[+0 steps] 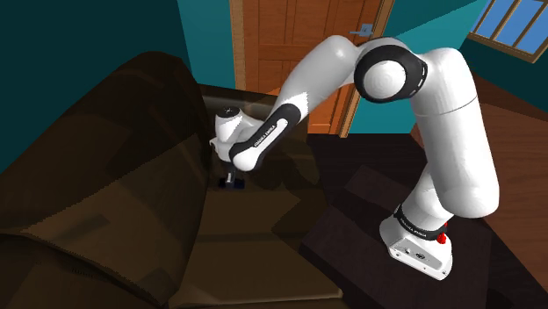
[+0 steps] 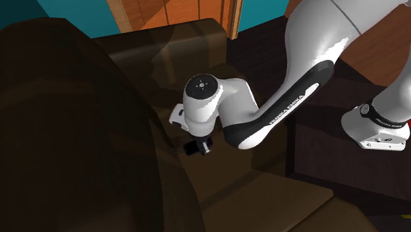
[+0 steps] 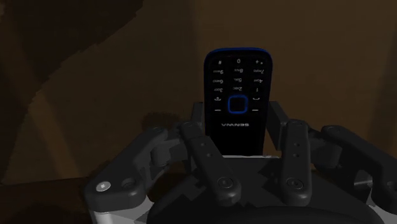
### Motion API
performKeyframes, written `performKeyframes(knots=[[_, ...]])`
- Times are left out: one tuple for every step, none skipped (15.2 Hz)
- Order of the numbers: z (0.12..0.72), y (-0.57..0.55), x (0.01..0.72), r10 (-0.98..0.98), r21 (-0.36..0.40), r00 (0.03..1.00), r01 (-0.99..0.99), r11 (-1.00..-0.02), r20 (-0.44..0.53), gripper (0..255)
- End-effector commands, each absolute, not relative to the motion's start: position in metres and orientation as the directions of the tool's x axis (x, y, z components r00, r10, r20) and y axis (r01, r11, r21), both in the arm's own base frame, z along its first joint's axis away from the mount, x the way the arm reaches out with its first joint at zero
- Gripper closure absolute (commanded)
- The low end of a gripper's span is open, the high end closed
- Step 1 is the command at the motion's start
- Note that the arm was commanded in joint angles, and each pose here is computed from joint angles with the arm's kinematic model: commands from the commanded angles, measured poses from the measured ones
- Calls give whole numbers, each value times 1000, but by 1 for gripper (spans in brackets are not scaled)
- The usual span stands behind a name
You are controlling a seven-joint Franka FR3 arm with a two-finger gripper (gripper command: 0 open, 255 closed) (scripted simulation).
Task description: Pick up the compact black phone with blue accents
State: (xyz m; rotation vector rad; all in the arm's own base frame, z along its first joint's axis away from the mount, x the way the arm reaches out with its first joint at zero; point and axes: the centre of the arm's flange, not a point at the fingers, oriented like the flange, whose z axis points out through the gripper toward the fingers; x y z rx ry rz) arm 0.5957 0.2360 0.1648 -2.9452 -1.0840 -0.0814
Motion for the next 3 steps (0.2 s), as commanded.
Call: performKeyframes(knots=[[176,236,596,648,16,760,648,-762,49,255],[177,236,596,648,16,760,648,-762,49,255],[177,236,596,648,16,760,648,-762,49,255]])
